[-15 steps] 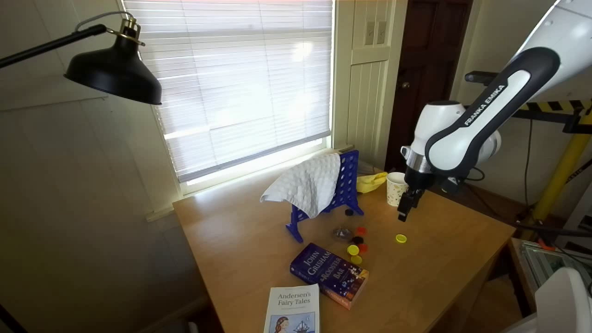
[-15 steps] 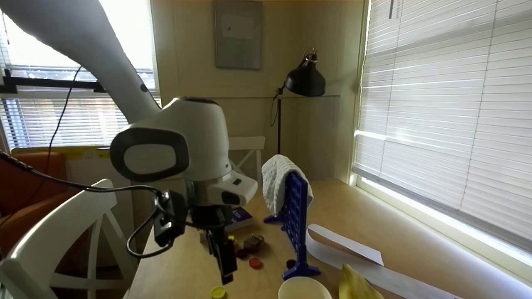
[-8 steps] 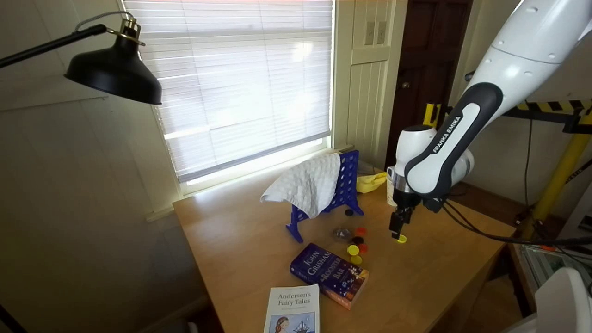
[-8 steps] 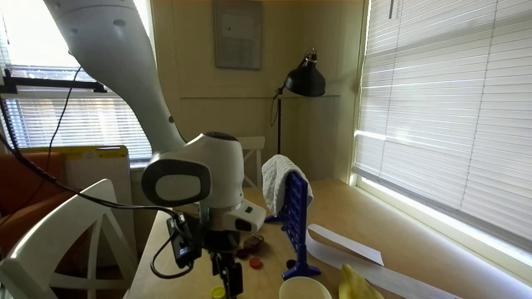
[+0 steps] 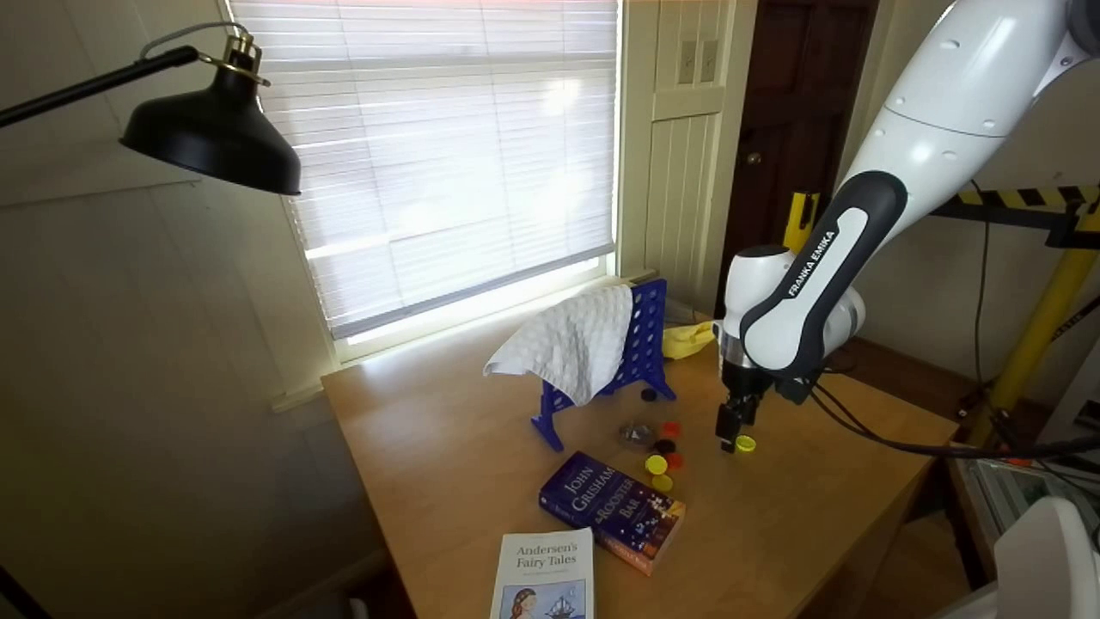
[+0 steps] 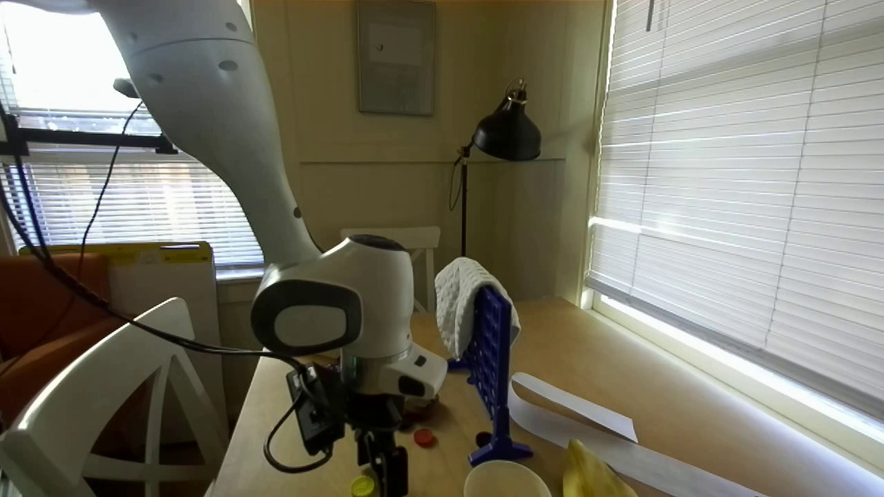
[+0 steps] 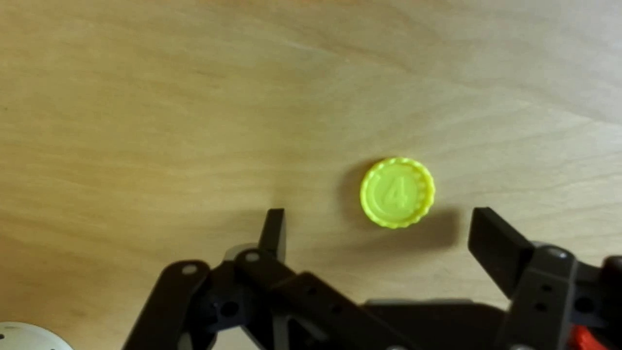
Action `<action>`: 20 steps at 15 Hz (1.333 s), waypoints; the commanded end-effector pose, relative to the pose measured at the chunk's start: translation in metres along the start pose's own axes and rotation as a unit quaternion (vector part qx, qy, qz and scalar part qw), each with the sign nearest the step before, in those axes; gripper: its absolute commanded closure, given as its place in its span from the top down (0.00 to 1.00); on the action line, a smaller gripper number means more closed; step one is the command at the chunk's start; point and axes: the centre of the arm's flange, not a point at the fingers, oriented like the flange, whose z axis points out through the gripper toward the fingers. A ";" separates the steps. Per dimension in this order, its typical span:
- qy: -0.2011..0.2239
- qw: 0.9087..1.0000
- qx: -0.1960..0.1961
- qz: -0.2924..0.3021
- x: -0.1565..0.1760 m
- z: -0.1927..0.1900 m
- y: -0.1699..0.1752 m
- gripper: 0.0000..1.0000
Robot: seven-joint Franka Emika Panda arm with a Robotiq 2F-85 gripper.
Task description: Put one yellow ring inside the last line of the blue object
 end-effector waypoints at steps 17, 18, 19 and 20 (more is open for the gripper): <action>-0.002 1.000 0.000 -0.002 -0.030 -0.019 0.000 0.61; 0.000 1.000 0.001 -0.003 -0.032 -0.020 0.000 0.56; 0.000 1.000 0.003 -0.005 -0.033 -0.020 -0.001 0.54; 0.004 1.000 0.004 -0.007 -0.033 -0.021 -0.001 0.49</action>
